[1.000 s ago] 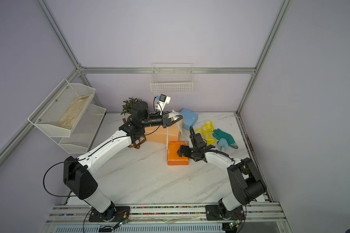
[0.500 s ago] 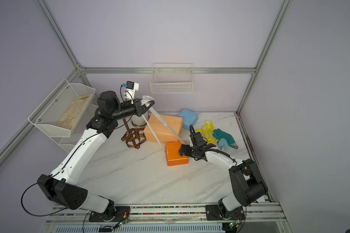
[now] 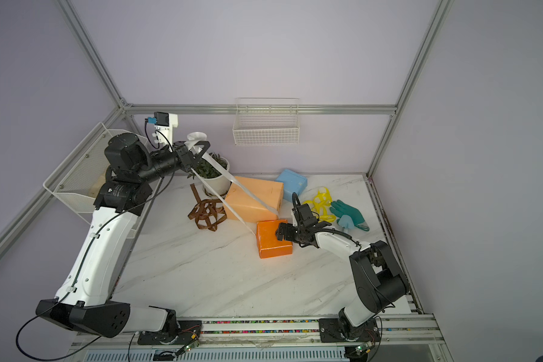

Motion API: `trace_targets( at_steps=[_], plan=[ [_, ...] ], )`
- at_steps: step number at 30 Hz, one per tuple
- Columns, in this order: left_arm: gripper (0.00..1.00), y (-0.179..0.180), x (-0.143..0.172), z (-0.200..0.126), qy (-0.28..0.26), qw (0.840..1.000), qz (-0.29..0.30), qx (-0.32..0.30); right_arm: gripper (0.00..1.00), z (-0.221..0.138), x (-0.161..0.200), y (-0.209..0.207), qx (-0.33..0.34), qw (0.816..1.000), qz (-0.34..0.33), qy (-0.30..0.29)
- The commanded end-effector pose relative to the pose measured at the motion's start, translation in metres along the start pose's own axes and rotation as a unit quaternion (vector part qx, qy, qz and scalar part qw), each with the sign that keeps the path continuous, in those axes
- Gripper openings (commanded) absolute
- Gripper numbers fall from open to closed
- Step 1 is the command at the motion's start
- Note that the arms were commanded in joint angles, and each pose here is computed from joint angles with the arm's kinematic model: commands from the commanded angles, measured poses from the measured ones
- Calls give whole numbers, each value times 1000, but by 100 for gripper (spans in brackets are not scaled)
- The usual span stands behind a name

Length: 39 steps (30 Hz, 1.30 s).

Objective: Untie the ribbon bows on the gift boxes
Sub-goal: Pull the ribbon from the gift box, then place the ribbon at the center of the board.

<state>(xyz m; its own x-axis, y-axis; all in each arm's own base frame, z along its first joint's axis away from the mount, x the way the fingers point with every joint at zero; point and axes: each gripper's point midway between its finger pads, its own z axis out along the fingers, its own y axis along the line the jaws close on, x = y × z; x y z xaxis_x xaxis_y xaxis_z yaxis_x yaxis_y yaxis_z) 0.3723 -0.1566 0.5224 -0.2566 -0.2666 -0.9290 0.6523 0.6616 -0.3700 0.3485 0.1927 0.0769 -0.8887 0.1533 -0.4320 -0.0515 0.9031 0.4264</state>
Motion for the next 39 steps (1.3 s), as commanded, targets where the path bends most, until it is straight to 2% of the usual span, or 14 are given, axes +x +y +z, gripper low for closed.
trace_targets(
  at_steps=[1, 4, 5, 9, 13, 17, 21, 28, 30, 32, 39],
  plan=[
    [0, -19, -53, -29, -60, 997, 57, -11, 97, 10, 11, -26, 56, 998, 5, 19],
    [0, -20, -73, -41, -78, 995, 62, -18, 97, 10, 6, -24, 55, 998, 6, 16],
    [0, -9, -73, -34, -71, 996, 54, -23, 97, 9, 5, -25, 58, 998, 7, 14],
    [0, -4, -86, -40, -80, 994, 58, -35, 97, 4, -2, -29, 68, 998, 11, -1],
    [0, 2, -82, -43, -75, 995, 50, -43, 97, -12, -13, -16, 44, 999, -12, -19],
    [0, 12, -41, -40, -50, 998, 0, -28, 97, -43, -36, 19, -12, 997, -62, -50],
    [0, 33, 8, -40, -35, 998, -45, -35, 88, -70, -52, 64, -81, 988, -110, -77],
    [0, 90, 101, -38, 33, 988, -101, -114, 81, -77, -53, 127, -155, 970, -167, -87],
    [0, 101, 123, -33, 56, 984, -123, -117, 80, -78, -44, 151, -169, 959, -208, -93],
    [0, 104, 134, -29, 67, 981, -144, -107, 80, -78, -31, 180, -187, 940, -265, -108],
    [0, 96, 135, -33, 62, 977, -175, -101, 80, -66, -10, 284, -300, 853, -379, -195]
  ],
)
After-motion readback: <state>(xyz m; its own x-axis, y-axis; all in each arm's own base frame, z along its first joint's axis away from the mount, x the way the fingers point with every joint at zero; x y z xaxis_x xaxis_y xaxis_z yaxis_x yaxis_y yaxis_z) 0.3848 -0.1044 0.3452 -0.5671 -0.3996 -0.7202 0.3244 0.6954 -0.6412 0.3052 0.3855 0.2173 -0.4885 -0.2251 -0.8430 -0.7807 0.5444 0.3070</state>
